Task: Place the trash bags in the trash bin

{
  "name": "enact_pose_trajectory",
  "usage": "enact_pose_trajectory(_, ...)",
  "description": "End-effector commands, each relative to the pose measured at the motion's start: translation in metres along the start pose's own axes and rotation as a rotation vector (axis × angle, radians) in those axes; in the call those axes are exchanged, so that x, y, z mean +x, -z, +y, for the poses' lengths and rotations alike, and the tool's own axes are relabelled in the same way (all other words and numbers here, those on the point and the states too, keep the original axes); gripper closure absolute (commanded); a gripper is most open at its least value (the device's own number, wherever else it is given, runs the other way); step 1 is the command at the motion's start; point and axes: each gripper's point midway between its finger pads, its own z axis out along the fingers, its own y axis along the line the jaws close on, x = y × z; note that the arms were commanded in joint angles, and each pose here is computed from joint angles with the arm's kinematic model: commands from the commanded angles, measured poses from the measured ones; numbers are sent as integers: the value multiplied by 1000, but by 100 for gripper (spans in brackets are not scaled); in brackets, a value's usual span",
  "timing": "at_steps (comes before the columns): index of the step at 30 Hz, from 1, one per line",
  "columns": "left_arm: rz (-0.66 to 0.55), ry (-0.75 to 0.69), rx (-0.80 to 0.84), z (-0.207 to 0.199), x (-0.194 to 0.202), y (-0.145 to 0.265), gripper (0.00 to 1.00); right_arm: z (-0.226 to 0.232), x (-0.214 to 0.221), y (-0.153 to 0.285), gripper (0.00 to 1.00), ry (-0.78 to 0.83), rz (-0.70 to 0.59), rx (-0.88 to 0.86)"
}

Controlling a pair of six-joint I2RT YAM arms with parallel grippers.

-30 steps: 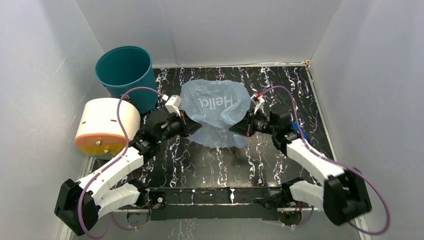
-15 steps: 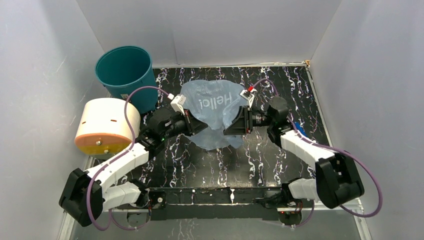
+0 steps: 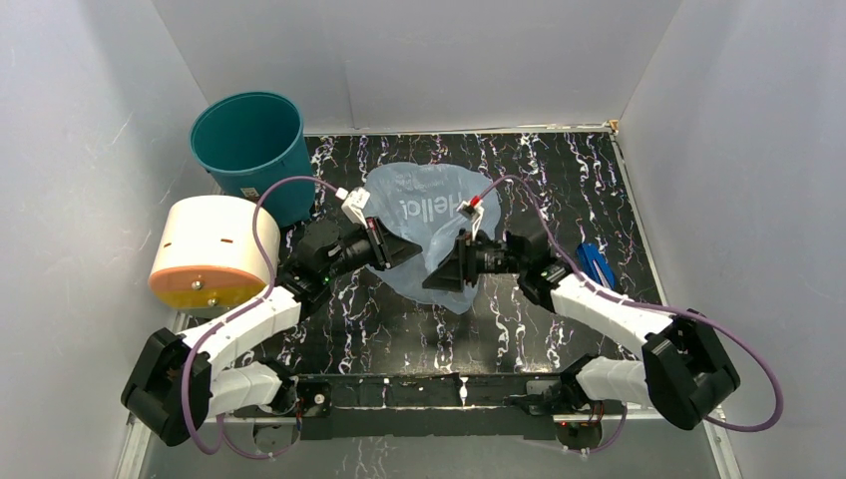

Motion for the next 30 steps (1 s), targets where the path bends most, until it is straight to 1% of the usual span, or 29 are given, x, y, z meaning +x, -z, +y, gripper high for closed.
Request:
enact_pose_trajectory(1, -40, 26, 88, -20, -7, 3, 87, 9, -31, -12, 41, 199, -216, 69)
enact_pose_trajectory(4, -51, 65, 121, -26, -8, 2, 86, 4, -44, -6, 40, 237, -345, 121)
enact_pose_trajectory(6, -61, 92, 147, -29, -8, 3, 86, 2, -51, -4, 38, 250, -400, 134)
enact_pose_trajectory(10, -68, 102, 159, -32, -9, 5, 84, 2, -56, -8, 37, 209, -409, 124)
enact_pose_trajectory(12, -68, 104, 156, -31, -8, 5, 84, 12, -59, -10, 36, 198, -425, 67)
enact_pose_trajectory(14, -78, 110, 149, -29, -8, 7, 84, 18, -54, -14, 35, 196, -383, 26)
enact_pose_trajectory(18, -93, 92, 87, -20, -8, 12, 84, -2, -37, -14, 34, 215, -245, 145)
enact_pose_trajectory(21, -94, 73, 28, -11, -7, 15, 84, -10, -18, -2, 34, 302, -159, 209)
enact_pose_trajectory(23, -79, 43, -19, -4, -6, 16, 85, -17, 0, 4, 32, 314, -98, 232)
enact_pose_trajectory(26, 3, -20, -109, 15, 6, 16, 86, -19, 26, 7, 29, 258, 26, 222)
enact_pose_trajectory(27, 43, -50, -141, 23, 13, 17, 87, -19, 36, 9, 28, 209, 73, 222)
enact_pose_trajectory(30, 109, -67, -196, 37, 26, 21, 88, -11, 50, 8, 27, 134, 129, 165)
